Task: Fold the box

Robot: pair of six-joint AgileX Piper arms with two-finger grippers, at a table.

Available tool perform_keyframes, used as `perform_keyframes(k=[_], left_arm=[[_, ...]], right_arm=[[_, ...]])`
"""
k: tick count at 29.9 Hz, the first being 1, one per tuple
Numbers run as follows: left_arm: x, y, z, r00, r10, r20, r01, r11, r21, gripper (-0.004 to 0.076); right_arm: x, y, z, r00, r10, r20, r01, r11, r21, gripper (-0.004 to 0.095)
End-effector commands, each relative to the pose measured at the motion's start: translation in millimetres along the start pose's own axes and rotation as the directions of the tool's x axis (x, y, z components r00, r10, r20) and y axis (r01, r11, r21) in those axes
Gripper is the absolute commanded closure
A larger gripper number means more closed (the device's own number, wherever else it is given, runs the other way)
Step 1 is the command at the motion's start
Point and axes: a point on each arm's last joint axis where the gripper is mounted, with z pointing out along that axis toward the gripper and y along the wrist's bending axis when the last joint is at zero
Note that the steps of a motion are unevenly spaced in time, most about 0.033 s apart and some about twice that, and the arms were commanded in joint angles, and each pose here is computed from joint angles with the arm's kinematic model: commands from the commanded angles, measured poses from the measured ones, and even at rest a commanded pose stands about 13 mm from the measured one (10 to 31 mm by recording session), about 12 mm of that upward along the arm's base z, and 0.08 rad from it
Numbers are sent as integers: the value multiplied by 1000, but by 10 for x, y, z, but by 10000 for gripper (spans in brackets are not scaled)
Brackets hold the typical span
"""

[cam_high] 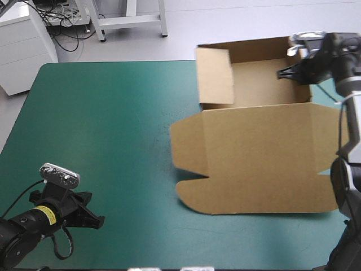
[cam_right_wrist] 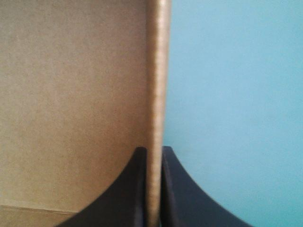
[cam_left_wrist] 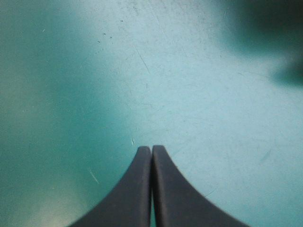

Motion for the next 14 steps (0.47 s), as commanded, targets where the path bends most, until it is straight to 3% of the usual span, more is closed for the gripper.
perform_keyframes(k=[1, 8, 14], left_arm=[[-120, -8, -64, 995, 2, 97, -3, 1000, 8, 756], [-120, -11, -64, 995, -1, 98, 0, 1000, 12, 756], [-120, -11, -64, 995, -1, 98, 0, 1000, 12, 756]], right_arm=[[105, -689, -584, 986, 127, 112, -140, 983, 121, 931], [460, -1659, -592, 933, 343, 109, -359, 907, 221, 931], [660, -2045, -377, 902, 428, 59, -428, 867, 257, 931]])
